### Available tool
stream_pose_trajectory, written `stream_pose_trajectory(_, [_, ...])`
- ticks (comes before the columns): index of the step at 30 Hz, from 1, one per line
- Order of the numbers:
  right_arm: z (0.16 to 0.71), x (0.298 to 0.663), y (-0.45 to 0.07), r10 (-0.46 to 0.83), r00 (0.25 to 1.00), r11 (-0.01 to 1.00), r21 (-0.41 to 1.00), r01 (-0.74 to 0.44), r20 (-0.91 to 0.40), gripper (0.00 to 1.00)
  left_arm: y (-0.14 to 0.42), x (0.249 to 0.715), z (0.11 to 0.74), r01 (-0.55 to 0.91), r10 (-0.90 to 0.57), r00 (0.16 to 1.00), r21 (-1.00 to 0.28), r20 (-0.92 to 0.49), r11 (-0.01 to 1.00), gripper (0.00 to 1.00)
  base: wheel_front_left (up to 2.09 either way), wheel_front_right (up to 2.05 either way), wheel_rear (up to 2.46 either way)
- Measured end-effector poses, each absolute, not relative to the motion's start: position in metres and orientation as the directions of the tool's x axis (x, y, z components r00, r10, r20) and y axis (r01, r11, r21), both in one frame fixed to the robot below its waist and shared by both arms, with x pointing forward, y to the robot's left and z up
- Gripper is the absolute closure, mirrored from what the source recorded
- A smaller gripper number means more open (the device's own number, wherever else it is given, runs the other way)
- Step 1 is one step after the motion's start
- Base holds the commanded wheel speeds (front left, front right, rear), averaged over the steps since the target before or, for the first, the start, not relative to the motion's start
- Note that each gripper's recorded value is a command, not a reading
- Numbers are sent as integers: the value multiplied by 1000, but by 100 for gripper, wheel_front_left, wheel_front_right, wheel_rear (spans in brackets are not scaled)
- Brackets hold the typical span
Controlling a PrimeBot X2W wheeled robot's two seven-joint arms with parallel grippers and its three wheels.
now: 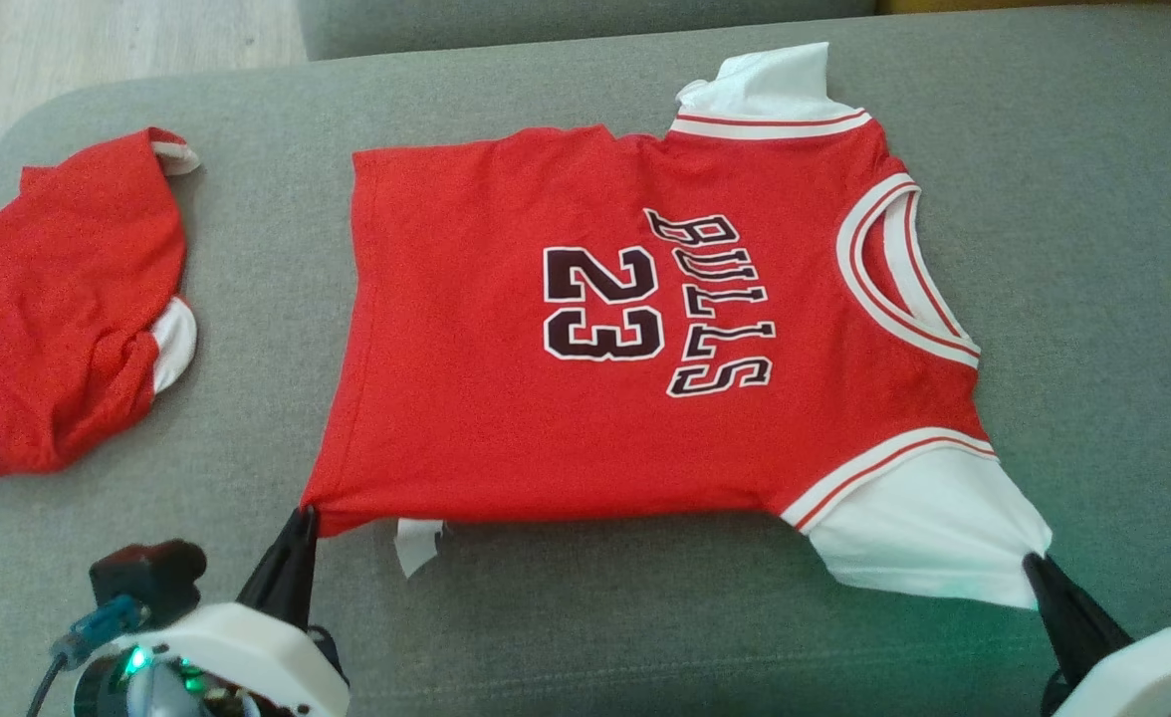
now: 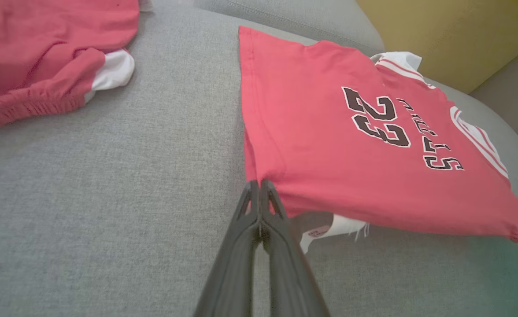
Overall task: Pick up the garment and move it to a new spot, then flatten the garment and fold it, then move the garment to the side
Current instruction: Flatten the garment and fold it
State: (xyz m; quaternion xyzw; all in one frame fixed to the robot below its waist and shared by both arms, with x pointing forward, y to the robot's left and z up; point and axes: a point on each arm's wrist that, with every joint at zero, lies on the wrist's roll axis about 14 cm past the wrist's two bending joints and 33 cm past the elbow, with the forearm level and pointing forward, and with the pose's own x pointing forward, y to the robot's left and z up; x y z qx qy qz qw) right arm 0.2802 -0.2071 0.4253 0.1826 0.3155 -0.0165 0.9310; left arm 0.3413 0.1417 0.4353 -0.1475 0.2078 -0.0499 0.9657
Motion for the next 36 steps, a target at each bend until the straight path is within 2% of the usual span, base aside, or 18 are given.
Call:
stream_pose_trajectory(9, [407, 280, -206, 105, 724, 937, 312, 158, -681, 100, 143, 336, 419, 53, -206, 836, -299, -509, 953, 100, 0, 0, 0])
stream_pose_trajectory(19, [419, 347, -204, 122, 735, 953, 285, 100, -667, 100, 138, 370, 421, 120, -308, 790, -359, -530, 925, 100, 0, 0, 0])
stream_pose_trajectory(31, [427, 412, -196, 149, 768, 954, 296, 55, -623, 100, 143, 401, 409, 143, -338, 738, -354, -585, 924, 100, 0, 0, 0])
stream_pose_trajectory(36, [428, 435, -199, 140, 797, 956, 290, 47, -588, 100, 145, 422, 410, 158, -343, 745, -347, -572, 924, 100, 0, 0, 0])
